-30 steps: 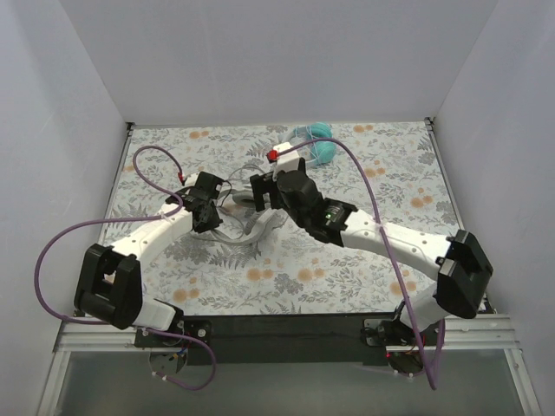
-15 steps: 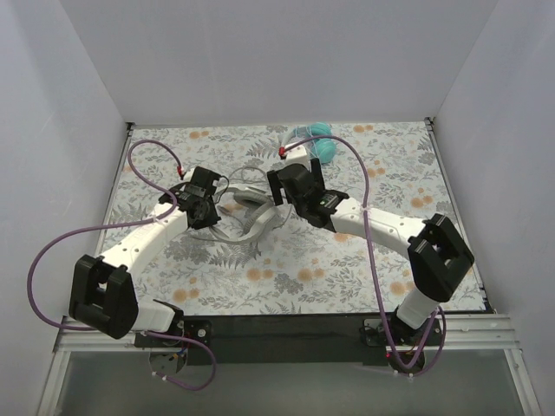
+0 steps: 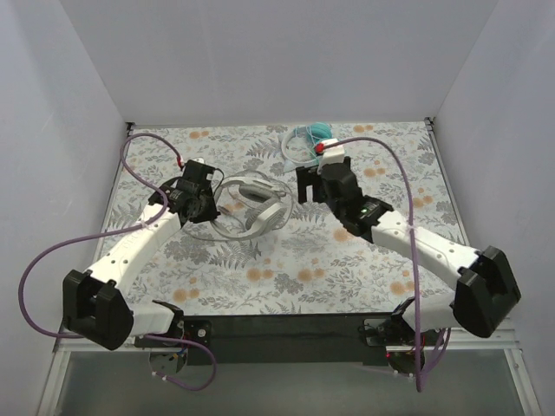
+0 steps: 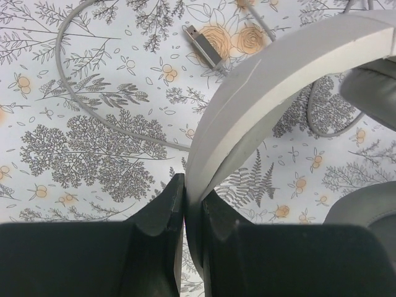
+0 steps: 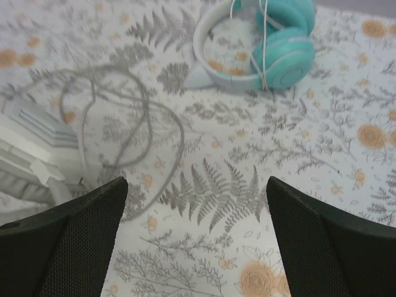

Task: Wrap the headphones
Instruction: Grab headphones with the left arm, then wrap the headphone cable with the right arm

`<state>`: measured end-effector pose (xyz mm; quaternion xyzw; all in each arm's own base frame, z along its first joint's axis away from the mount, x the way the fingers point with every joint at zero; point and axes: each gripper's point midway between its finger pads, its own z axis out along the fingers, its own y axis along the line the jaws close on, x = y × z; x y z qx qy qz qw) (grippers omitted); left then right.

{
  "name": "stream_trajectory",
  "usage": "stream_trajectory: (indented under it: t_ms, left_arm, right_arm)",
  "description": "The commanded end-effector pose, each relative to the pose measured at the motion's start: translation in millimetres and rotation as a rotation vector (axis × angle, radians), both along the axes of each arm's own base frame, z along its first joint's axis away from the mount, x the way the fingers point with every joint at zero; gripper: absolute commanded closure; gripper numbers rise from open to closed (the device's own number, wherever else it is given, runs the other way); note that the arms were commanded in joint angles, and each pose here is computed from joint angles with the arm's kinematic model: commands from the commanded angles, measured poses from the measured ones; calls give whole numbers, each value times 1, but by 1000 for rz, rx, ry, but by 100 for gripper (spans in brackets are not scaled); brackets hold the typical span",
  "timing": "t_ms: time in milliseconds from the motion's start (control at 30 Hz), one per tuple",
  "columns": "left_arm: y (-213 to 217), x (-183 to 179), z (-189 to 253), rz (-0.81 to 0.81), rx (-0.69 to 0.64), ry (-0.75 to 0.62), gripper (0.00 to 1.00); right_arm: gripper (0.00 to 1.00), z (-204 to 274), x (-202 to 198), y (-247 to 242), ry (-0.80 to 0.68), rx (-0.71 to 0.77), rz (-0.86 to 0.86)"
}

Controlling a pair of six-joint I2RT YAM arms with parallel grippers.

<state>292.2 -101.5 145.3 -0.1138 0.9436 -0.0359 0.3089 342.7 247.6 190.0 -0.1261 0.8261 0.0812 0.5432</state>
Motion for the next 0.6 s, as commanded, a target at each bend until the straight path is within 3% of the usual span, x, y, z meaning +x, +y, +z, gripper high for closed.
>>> stream_trajectory:
  t_ms: [0,167,333,567]
  left_arm:
    - [-19,10,54,-76,-121,-163,100]
    - [-37,4,94,-160,-231,-235,100]
    - [-54,-2,147,-211,-350,-303,100]
    - [-74,-9,223,-281,-487,-377,100]
  right_arm:
    - [2,103,3,-5,-194,236,100]
    - [1,162,5,-51,-258,411,216]
    - [2,132,-11,-46,-240,479,362]
    - [2,126,-39,-20,-337,548,652]
